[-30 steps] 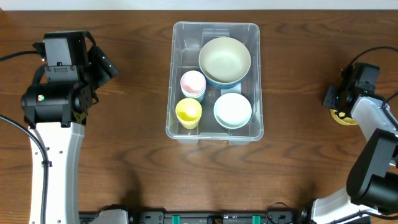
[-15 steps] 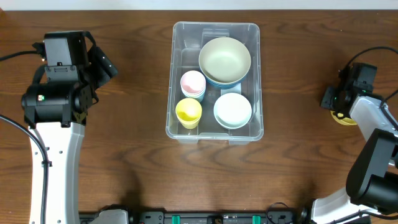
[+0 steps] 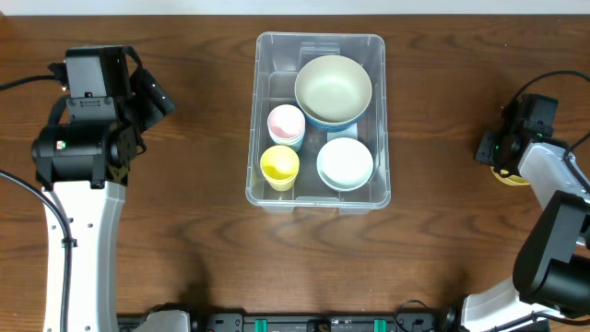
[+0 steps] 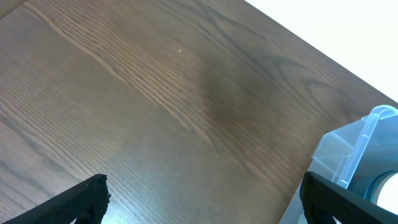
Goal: Pack container
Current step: 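Lower the right gripper and close it on the yellow bowl's rim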
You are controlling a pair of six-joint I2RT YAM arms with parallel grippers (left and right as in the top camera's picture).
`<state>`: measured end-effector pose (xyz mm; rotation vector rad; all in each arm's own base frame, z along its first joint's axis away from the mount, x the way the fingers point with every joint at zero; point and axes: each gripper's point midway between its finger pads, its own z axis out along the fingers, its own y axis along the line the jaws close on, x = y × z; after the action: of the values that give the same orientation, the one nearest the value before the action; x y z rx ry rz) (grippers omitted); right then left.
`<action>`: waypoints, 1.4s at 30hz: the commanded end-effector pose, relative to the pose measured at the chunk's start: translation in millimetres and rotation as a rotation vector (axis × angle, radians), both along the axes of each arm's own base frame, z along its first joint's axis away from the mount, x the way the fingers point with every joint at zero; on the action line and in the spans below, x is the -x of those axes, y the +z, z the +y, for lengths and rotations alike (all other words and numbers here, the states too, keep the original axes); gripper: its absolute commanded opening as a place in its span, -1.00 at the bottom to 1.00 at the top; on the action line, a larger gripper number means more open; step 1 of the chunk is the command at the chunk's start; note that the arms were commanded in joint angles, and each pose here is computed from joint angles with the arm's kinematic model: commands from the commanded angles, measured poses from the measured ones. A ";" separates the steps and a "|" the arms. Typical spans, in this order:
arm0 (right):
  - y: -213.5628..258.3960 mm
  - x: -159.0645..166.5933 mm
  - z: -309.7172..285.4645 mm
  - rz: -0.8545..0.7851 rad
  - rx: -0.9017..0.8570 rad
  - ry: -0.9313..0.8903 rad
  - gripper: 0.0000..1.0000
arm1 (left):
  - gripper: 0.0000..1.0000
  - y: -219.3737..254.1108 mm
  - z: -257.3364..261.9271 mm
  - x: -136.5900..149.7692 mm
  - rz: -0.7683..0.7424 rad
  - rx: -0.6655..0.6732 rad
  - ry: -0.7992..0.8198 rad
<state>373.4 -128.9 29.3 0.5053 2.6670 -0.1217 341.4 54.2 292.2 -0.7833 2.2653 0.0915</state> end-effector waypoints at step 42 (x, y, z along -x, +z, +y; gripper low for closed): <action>1.8 6.9 -9.5 0.017 0.029 -0.073 -0.41 | 0.96 3.3 3.8 -0.6 -0.005 -0.011 0.015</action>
<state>367.1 -134.4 27.8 0.5491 2.6788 -0.1700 341.4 54.2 292.2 -0.7833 2.2653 0.0915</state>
